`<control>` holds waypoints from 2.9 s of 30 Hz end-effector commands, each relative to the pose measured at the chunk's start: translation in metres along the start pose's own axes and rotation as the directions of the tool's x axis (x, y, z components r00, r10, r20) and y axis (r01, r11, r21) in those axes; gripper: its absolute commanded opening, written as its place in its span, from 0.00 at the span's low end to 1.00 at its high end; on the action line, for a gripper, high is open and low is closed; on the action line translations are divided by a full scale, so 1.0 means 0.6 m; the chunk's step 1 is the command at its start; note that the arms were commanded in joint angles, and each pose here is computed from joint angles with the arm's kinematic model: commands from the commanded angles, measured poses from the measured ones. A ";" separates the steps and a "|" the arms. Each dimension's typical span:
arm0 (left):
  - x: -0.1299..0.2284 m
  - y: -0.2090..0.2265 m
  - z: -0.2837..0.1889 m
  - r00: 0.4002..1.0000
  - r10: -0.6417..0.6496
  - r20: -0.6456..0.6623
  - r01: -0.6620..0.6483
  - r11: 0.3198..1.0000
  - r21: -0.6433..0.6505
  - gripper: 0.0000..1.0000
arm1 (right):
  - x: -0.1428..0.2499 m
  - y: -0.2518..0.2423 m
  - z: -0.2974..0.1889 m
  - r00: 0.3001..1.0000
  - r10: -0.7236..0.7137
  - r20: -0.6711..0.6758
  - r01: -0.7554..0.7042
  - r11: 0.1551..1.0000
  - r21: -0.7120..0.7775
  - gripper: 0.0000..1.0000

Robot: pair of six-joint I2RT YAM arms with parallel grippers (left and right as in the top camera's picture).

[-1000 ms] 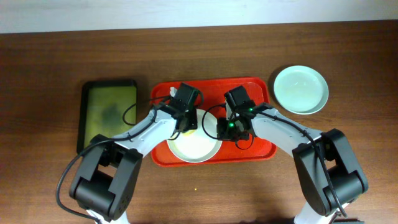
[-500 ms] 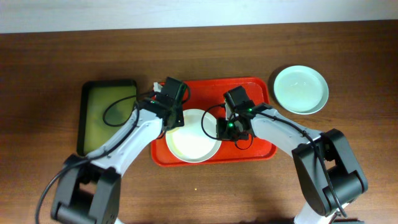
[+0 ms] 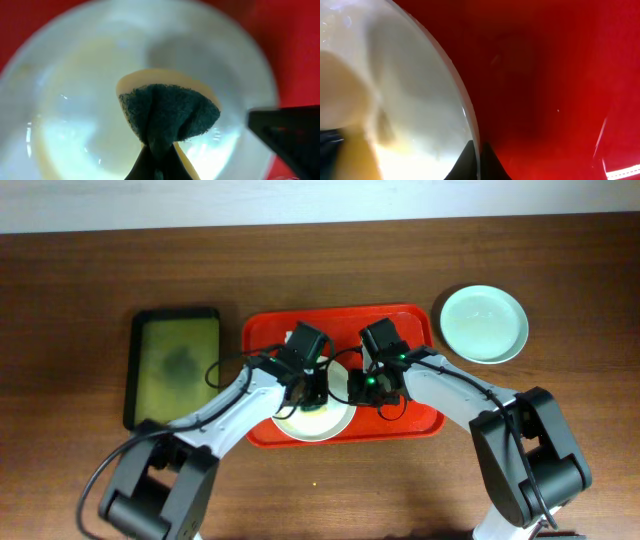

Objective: Clean dirty plates on tray and stack at the side

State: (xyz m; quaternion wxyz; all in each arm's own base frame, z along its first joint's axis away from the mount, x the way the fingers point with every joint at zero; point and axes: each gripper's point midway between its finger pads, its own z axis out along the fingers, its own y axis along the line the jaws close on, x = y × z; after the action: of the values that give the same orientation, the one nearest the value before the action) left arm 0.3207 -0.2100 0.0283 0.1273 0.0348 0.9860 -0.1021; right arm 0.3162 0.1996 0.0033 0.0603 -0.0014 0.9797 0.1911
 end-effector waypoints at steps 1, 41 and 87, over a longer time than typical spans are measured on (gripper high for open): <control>0.022 0.041 0.034 0.999 -0.014 -0.040 0.009 0.993 -0.114 0.00 | 0.012 -0.038 0.016 1.000 0.013 -0.016 -0.011 0.996 0.091 0.04; -0.072 0.341 -0.207 0.861 -0.449 0.239 0.498 0.840 -0.215 0.00 | -0.130 0.042 -0.336 0.855 -0.513 0.079 0.280 0.586 0.760 0.04; -0.062 0.375 -0.213 0.829 -0.507 0.237 0.554 0.806 -0.211 0.00 | -0.152 0.176 -0.433 0.553 -0.818 -0.159 0.370 0.071 0.926 0.04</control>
State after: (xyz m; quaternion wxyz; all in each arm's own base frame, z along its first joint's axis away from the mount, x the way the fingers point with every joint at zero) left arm 0.3449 0.0359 0.1094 0.1720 -0.2756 0.9458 0.0052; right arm 0.3716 0.2039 0.2801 0.3097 -0.3733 0.7720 -0.4109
